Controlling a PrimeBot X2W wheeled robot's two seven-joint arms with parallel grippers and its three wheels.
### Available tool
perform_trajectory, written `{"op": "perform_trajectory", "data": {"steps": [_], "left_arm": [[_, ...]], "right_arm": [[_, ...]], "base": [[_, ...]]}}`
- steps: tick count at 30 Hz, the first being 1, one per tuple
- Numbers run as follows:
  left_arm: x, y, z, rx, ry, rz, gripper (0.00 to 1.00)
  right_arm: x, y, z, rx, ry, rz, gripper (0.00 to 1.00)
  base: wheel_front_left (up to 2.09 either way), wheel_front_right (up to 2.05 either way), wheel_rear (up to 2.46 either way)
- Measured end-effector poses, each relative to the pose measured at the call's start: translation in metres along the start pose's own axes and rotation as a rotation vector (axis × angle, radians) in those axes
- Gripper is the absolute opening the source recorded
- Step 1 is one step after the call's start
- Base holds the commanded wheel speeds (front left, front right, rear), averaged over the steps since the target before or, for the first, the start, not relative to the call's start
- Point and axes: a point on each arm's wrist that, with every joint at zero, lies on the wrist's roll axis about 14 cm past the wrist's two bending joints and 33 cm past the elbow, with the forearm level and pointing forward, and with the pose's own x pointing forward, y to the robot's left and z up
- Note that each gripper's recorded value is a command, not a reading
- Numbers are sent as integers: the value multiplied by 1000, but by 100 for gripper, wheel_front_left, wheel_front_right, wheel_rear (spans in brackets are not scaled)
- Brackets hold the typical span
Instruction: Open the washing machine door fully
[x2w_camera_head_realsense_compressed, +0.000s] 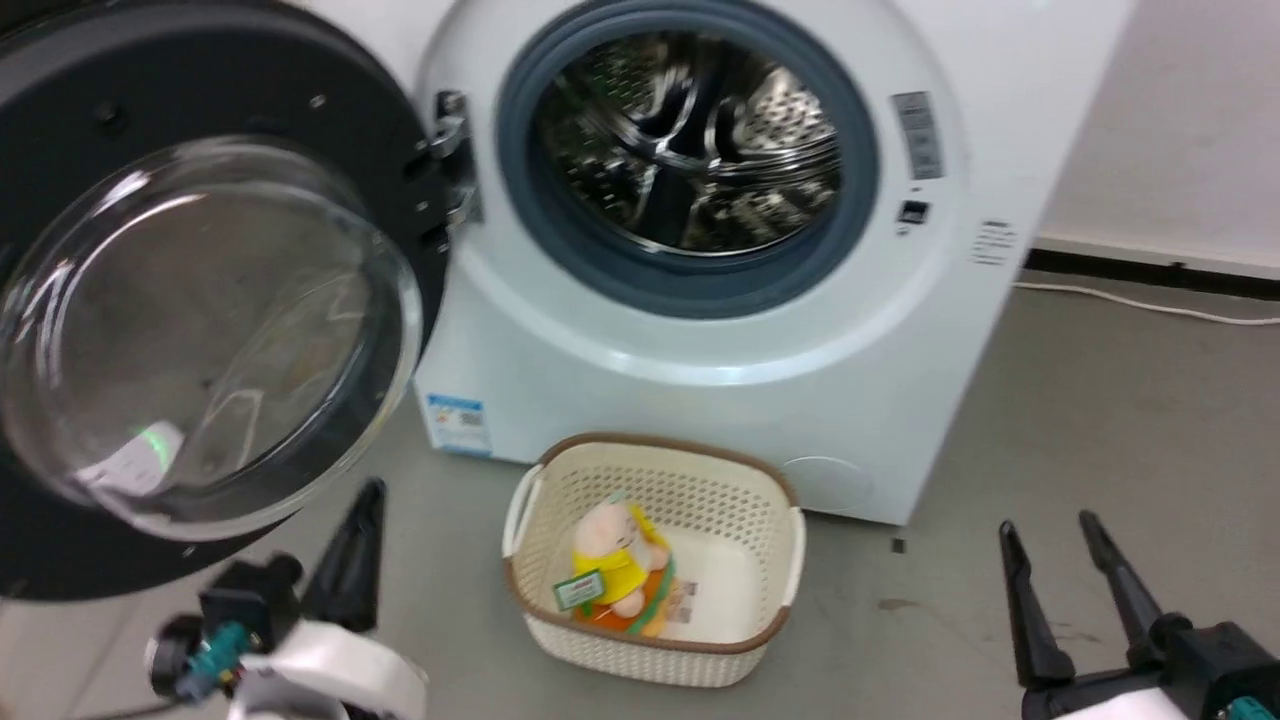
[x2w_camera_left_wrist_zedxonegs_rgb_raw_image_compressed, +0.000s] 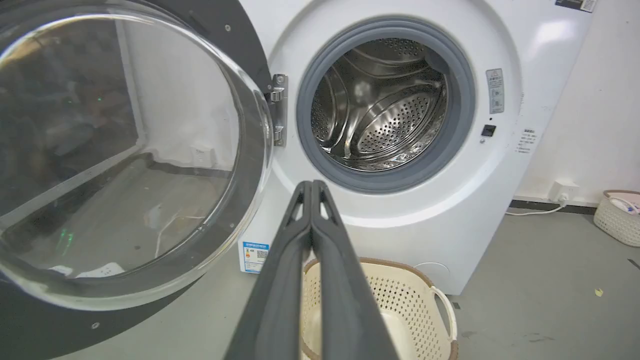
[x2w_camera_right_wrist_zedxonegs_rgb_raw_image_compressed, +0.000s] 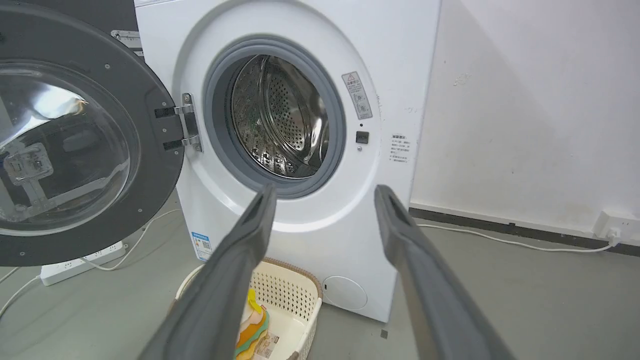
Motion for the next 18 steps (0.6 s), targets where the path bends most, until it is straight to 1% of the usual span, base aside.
{"op": "perform_trajectory", "data": {"steps": [3,4,5,6,7,8,9,14,18], "left_arm": [[-7,-26,-14,-30,31,-51,0],[-7,-26,-14,-30,31,-51,0],[-13,-39,-23,-29,59,-81,0],[-13,-39,-23,-29,59,-81,0],[-17,-48,-29,-39,72,-90,0],[-17,-48,-29,-39,72,-90,50],[-20,-55,-31,-35,78,-98,100],[-28,-67,-37,-18,92,-112,100],[-34,-71,-43,-6,113,-116,100]], "right_arm": [[-15,-11,2,-2,3,-39,100],[-15,-11,2,-2,3,-39,100],[-25,-18,1,8,8,-69,100],[-25,-18,1,8,8,-69,100],[-34,-24,0,13,14,-94,100],[-34,-24,0,13,14,-94,100],[-42,-30,-2,19,22,-116,100],[-53,-36,-6,18,39,-142,100],[-58,-37,-12,21,58,-150,100]], "base": [[0,0,0],[0,0,0],[0,0,0],[0,0,0],[0,0,0],[0,0,0],[0,0,0],[0,0,0],[0,0,0]]}}
